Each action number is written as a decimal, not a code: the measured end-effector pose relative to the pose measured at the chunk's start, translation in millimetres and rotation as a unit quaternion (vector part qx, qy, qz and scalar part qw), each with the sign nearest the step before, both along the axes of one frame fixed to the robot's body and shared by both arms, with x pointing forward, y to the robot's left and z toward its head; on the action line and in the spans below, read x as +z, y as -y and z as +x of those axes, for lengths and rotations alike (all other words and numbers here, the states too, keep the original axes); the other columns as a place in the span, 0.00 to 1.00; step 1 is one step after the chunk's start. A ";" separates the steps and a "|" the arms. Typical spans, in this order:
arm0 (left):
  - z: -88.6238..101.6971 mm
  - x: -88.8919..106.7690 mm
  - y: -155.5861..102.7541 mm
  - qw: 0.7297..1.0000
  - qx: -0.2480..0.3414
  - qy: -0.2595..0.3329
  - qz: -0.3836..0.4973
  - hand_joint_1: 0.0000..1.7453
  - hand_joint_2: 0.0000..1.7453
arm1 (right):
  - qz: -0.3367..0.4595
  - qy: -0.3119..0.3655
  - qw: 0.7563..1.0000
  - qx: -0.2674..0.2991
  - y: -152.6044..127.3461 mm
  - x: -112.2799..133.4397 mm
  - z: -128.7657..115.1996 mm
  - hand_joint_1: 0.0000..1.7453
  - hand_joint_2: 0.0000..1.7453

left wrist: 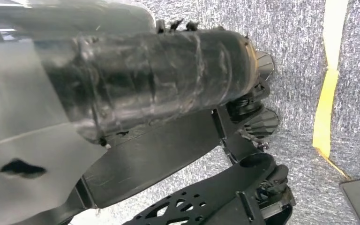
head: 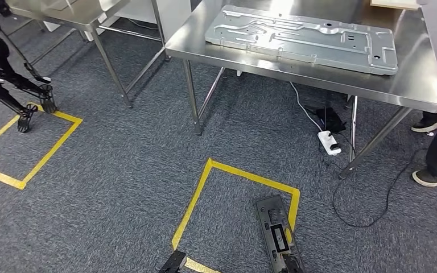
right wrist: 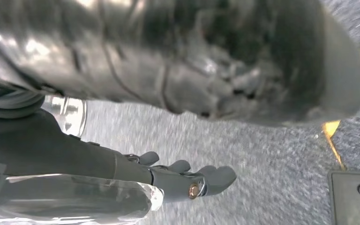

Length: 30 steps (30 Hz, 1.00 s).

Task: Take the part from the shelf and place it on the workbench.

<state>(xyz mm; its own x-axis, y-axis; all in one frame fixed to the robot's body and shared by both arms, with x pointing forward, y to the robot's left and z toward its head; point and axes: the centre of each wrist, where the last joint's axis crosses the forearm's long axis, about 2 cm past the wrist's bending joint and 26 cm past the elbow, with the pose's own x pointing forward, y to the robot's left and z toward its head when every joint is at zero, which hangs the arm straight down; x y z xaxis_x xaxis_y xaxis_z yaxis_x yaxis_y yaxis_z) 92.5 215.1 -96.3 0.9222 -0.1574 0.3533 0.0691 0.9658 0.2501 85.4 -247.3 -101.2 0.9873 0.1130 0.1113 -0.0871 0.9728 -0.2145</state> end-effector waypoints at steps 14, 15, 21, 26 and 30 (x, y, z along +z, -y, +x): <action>0.9 0.8 3.4 1.000 -0.025 -0.006 0.009 0.00 0.00 | -0.006 0.001 0.996 0.084 -13.7 -0.2 -5.6 0.00 0.00; 0.5 0.7 3.5 1.000 -0.025 -0.006 0.009 0.00 0.00 | -0.006 0.001 0.996 0.086 -14.7 -0.1 -5.2 0.00 0.00; 1.4 1.2 5.2 0.999 -0.031 -0.005 0.009 0.00 0.00 | -0.007 -0.006 0.995 0.098 -15.8 -0.9 -9.7 0.00 0.00; 2.3 1.8 7.9 0.999 -0.034 -0.005 0.008 0.00 0.00 | 0.005 -0.023 0.994 0.111 -16.6 -1.2 -10.4 0.00 0.00; 3.0 2.3 9.6 0.999 -0.035 -0.007 0.007 0.00 0.00 | 0.015 -0.047 0.991 0.124 -20.4 -1.3 -12.4 0.00 0.00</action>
